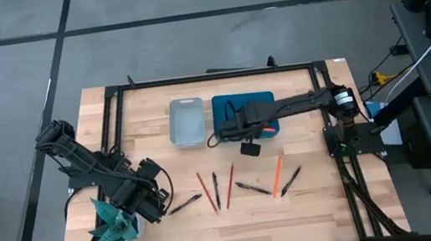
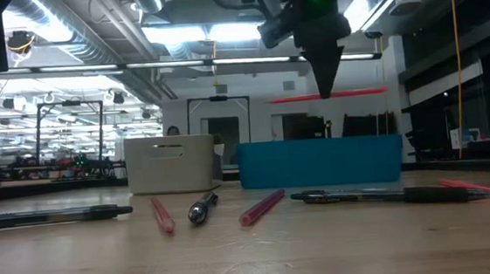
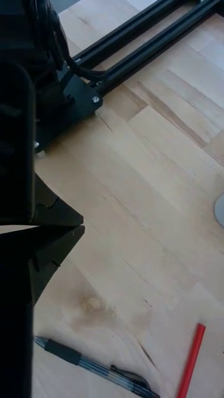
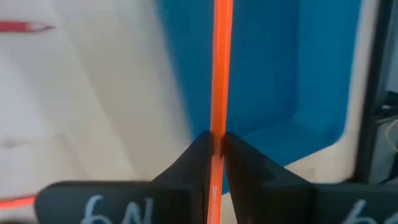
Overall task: Sort pens & pencils
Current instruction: Put the left orange pencil into the blue bin
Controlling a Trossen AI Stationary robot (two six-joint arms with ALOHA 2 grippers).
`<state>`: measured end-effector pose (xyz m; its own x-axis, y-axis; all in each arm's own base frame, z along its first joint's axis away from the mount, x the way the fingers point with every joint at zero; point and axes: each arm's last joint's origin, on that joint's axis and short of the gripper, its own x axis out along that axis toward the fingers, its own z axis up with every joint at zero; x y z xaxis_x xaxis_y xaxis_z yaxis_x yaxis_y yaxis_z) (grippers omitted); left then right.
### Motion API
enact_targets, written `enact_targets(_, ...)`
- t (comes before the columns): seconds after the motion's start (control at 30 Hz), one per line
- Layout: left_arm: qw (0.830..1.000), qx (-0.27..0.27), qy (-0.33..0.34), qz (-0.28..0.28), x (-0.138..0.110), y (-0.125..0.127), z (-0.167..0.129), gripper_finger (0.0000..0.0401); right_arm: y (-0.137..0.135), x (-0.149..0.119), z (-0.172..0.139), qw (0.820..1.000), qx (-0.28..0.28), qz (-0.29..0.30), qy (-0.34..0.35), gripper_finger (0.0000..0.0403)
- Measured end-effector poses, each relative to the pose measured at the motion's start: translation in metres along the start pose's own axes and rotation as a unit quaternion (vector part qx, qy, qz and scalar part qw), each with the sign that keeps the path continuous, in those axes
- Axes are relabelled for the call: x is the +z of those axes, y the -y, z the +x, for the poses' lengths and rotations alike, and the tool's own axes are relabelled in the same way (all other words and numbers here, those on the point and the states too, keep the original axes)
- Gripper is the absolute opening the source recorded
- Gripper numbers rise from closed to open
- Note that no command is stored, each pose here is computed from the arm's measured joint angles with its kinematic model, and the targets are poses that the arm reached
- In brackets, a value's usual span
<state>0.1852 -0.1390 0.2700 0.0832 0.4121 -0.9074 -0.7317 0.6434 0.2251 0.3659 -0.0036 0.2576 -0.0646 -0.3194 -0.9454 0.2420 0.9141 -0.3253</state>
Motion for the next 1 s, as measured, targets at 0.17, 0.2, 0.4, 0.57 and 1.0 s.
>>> enact_targets(0.17,1.000,0.000,0.000,0.000,0.000,0.000,0.000,0.0000,0.021,0.008,0.007,1.000,-0.004,-0.001,0.007,0.0045)
enact_targets(0.2,1.000,0.000,0.000,0.000,0.000,0.000,0.000,0.0000,0.024,0.010,0.009,1.000,-0.003,0.000,0.012,0.0045)
enact_targets(0.4,1.000,0.005,0.000,0.003,0.000,-0.001,0.000,0.0000,0.042,0.018,0.015,1.000,-0.001,-0.008,0.028,0.0045)
enact_targets(0.57,1.000,0.015,0.000,0.007,0.000,-0.003,0.000,0.0000,0.055,0.024,0.019,0.999,0.005,-0.012,0.044,0.0045)
enact_targets(1.0,1.000,0.020,0.000,0.009,0.000,-0.004,0.000,0.0000,0.078,0.029,0.045,0.998,0.036,0.002,0.056,0.0045)
